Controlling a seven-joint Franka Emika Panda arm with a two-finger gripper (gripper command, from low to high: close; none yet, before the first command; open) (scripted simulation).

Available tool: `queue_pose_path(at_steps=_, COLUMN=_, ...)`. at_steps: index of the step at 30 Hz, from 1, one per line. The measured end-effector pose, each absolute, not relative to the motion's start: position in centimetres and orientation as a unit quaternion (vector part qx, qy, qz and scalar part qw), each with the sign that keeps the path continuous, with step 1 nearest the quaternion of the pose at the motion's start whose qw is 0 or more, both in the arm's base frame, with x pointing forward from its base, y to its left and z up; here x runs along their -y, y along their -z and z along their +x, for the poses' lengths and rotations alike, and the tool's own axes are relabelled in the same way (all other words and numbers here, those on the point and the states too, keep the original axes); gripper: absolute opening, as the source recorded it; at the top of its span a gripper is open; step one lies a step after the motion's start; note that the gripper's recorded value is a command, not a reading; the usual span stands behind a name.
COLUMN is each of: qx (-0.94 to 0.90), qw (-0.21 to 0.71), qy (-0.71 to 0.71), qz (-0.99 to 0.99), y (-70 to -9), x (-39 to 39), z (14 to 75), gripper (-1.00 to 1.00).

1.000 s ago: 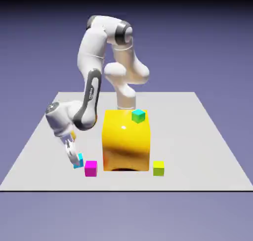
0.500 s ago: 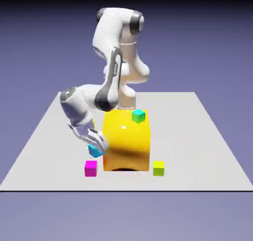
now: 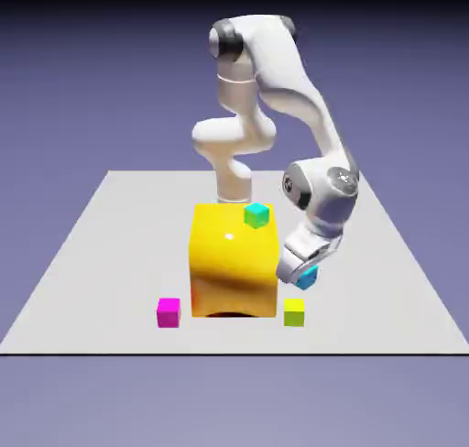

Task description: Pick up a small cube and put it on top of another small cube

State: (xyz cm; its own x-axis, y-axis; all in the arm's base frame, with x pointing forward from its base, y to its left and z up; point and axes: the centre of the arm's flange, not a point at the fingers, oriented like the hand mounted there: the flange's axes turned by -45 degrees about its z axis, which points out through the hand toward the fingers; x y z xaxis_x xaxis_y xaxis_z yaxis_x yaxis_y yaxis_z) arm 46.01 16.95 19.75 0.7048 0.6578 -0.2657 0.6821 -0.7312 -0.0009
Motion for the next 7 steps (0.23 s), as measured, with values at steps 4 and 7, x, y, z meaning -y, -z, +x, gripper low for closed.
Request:
queue_pose_path(at_steps=4, qx=-0.364, qw=0.049, qy=0.125, qz=0.922, y=-17.0, x=-16.6, z=45.5, gripper=1.0)
queue_pose_path(at_steps=7, qx=-0.364, qw=0.05, qy=0.125, qz=0.922, y=-22.3, x=-17.3, z=46.3, gripper=1.0)
